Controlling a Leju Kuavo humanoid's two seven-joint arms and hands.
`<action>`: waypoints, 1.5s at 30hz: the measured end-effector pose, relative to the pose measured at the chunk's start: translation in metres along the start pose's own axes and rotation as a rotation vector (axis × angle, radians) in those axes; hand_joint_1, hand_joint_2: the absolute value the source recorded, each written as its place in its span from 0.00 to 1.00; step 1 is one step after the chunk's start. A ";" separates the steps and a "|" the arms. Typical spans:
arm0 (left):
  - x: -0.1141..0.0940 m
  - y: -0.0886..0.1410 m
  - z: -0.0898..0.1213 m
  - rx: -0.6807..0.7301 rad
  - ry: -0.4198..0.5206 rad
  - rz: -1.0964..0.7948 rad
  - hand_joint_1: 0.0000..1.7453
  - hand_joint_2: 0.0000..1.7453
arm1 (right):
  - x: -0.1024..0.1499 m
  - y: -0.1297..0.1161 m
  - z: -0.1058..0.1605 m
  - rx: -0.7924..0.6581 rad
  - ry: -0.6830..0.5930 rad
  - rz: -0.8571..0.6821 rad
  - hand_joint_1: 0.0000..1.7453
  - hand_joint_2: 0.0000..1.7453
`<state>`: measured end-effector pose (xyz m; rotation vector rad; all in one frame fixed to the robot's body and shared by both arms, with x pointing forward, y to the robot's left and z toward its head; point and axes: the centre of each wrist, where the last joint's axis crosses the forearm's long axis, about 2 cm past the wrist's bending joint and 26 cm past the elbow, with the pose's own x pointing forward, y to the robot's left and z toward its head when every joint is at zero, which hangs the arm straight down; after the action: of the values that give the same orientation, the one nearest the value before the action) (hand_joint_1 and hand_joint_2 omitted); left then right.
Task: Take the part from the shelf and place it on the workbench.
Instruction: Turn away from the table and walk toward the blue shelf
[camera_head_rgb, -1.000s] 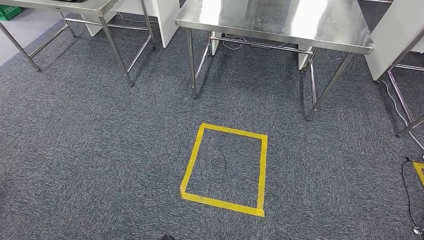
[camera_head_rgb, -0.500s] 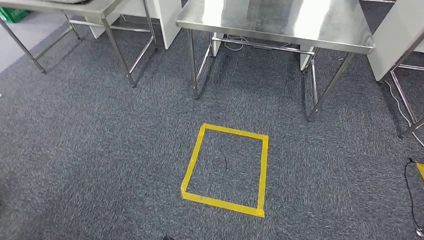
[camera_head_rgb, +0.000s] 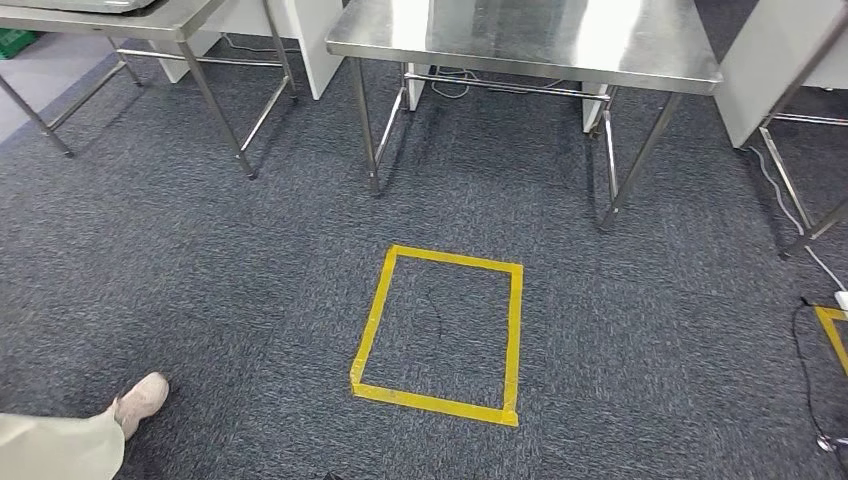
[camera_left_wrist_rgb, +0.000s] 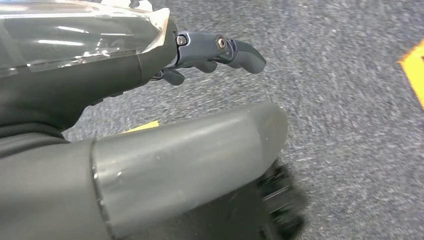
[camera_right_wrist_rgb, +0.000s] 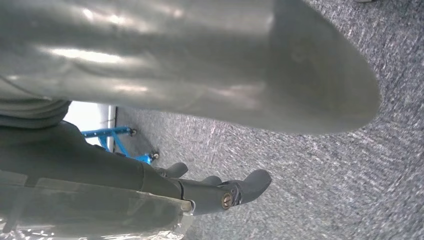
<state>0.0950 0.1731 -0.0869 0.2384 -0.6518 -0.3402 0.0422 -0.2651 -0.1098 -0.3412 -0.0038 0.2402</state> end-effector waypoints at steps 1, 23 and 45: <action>0.000 0.000 0.000 0.000 0.000 0.000 0.00 0.00 | 0.000 0.000 0.000 0.001 0.000 0.000 0.00 0.00; 0.021 0.007 -0.011 -0.053 -0.004 0.012 0.00 0.00 | 0.005 0.002 0.002 -0.002 0.015 -0.004 0.00 0.00; 0.006 -0.002 -0.001 0.020 -0.092 0.006 0.00 0.00 | -0.003 0.003 0.001 -0.004 0.050 -0.001 0.00 0.00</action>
<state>0.0992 0.1694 -0.0848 0.2410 -0.7470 -0.3408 0.0389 -0.2624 -0.1099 -0.3514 0.0448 0.2310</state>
